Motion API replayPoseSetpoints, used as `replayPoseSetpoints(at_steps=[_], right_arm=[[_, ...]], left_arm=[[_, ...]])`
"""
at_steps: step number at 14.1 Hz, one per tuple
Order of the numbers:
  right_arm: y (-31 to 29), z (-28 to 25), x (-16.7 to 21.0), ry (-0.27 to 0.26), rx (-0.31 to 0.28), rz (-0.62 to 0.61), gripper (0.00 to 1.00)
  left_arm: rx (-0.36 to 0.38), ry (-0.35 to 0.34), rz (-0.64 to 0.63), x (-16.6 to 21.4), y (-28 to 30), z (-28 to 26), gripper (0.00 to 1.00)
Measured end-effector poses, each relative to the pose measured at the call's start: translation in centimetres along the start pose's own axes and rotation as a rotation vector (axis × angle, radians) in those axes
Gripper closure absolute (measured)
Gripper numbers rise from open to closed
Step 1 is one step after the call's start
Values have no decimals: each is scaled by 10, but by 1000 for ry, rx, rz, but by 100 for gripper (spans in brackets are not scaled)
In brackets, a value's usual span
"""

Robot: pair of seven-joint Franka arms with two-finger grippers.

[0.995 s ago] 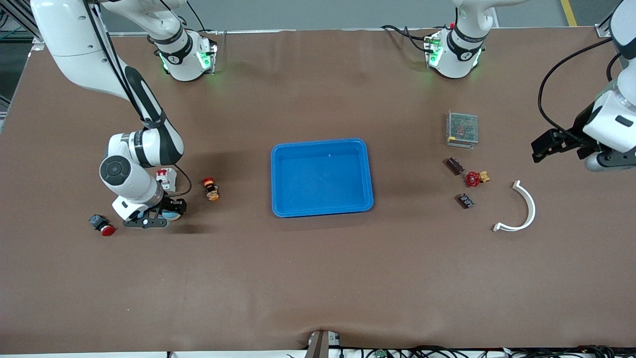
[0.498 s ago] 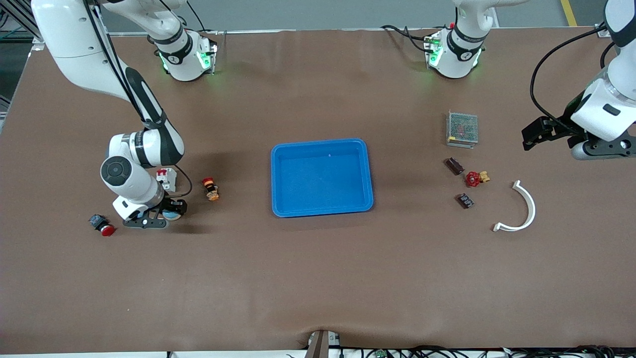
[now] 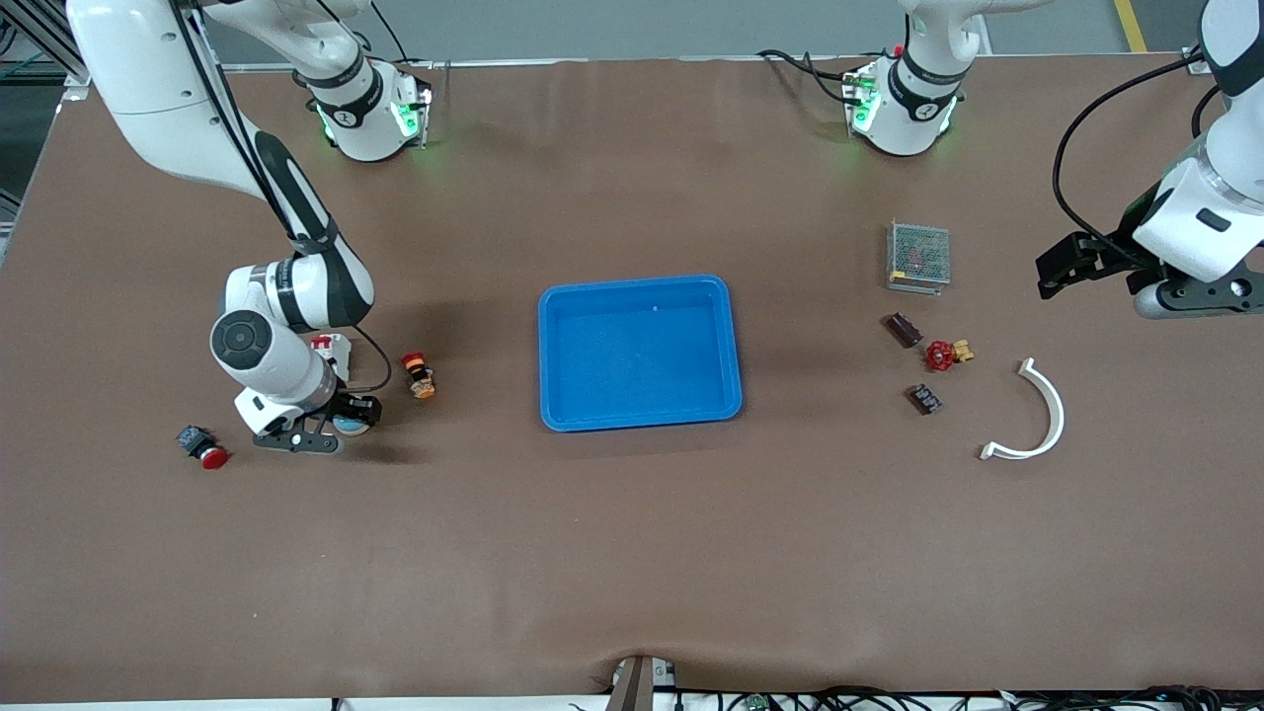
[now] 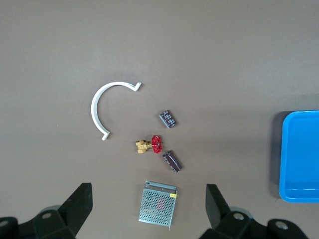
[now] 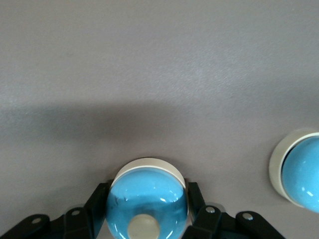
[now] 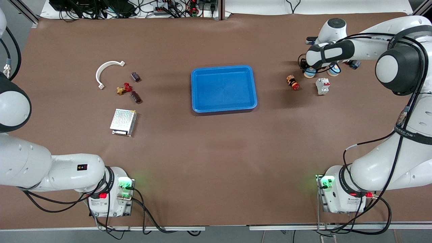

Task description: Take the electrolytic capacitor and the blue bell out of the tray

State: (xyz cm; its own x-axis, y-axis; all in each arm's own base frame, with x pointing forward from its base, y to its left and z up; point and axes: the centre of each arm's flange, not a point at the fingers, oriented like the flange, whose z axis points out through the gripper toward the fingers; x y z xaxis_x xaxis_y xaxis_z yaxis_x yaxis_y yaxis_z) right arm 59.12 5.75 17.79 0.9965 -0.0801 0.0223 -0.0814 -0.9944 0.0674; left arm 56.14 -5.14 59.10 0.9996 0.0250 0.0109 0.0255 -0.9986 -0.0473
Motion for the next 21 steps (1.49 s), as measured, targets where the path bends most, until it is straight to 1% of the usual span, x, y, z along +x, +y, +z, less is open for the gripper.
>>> replayPoseSetpoints(at_steps=[3, 5, 6, 7, 9, 11, 13, 16, 19, 21], right_arm=[[-3, 0, -1, -5, 1, -2, 32], [-2, 0, -1, -8, 1, 18, 32], [-3, 0, -1, -15, 0, 34, 28], [-4, -1, -2, -23, -2, 42, 17], [-8, -14, 1, -55, -12, 43, 1], [-10, -47, 7, -98, -32, 41, 0], [-14, -87, 12, -113, -43, 39, 0], [-17, -127, 14, -85, -41, 60, 0], [-13, -146, 16, -55, -36, 92, 0], [-4, -160, 18, -47, -37, 82, 0]], left_arm=[[2, -13, -3, -1, -2, 1, 0], [2, -16, -3, -2, -2, 2, 0], [2, -17, -3, -2, -2, 2, 0], [3, -18, -3, -2, -2, 2, 0], [3, -22, -2, -2, -2, 4, 0], [3, -25, -4, -3, 3, 5, 0], [4, -27, -11, -4, 13, 6, 0], [4, -27, -13, -5, 18, 6, 0], [4, -30, -14, -4, 17, 7, 0], [4, -34, -14, -4, 18, 9, 0]])
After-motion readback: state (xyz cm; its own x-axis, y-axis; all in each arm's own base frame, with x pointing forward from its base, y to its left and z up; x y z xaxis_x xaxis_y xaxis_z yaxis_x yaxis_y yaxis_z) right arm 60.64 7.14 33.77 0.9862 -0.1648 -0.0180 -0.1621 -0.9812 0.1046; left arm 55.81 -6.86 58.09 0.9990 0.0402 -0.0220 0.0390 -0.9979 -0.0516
